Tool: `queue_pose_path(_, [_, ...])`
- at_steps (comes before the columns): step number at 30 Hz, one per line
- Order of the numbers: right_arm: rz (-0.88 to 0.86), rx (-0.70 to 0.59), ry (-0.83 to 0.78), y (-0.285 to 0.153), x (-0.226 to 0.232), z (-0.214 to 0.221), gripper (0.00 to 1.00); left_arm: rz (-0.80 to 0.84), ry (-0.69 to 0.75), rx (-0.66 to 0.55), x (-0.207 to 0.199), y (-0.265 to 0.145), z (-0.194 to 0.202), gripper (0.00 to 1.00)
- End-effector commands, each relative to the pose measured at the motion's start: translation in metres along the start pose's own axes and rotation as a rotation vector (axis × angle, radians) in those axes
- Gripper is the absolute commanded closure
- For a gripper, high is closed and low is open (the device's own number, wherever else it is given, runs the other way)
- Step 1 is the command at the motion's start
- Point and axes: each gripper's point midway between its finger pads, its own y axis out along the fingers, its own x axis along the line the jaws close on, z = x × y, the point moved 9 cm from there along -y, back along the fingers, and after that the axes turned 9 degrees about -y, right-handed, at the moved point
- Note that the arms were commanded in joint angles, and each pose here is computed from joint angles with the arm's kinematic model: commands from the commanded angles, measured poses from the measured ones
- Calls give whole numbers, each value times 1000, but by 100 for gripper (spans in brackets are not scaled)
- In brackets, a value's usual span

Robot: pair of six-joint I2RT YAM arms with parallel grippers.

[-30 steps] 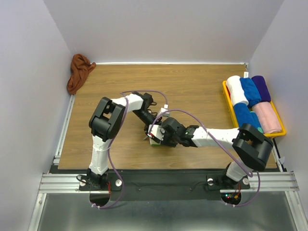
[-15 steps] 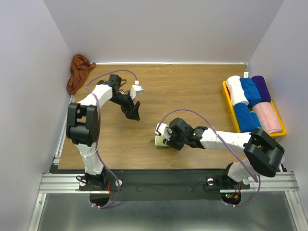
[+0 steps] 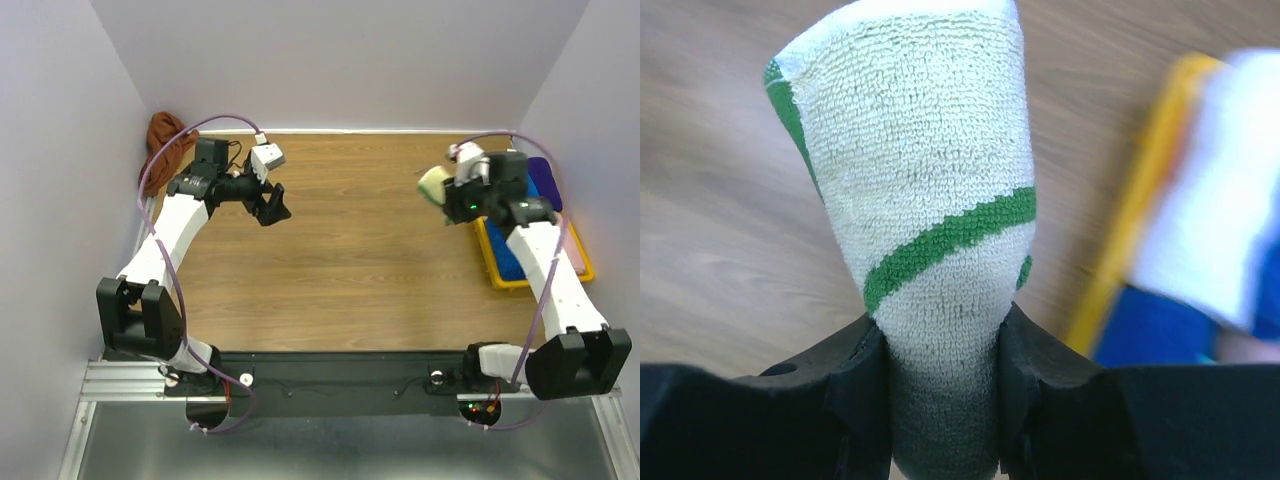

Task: Roll the towels
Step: Place the rolled towel into the container

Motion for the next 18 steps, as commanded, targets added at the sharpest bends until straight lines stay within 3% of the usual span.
queue_pose_path(1, [69, 92, 84, -51, -49, 29, 99, 63, -68, -46, -14, 0, 1, 1])
queue_pose_path(6, [250, 241, 272, -82, -122, 90, 99, 95, -94, -56, -22, 4, 6, 1])
queue_pose_path(10, [269, 297, 344, -100, -158, 130, 99, 106, -103, -62, -28, 2, 4, 1])
queue_pose_path(18, [173, 371, 409, -78, -169, 173, 99, 108, -112, -52, -31, 3, 1, 1])
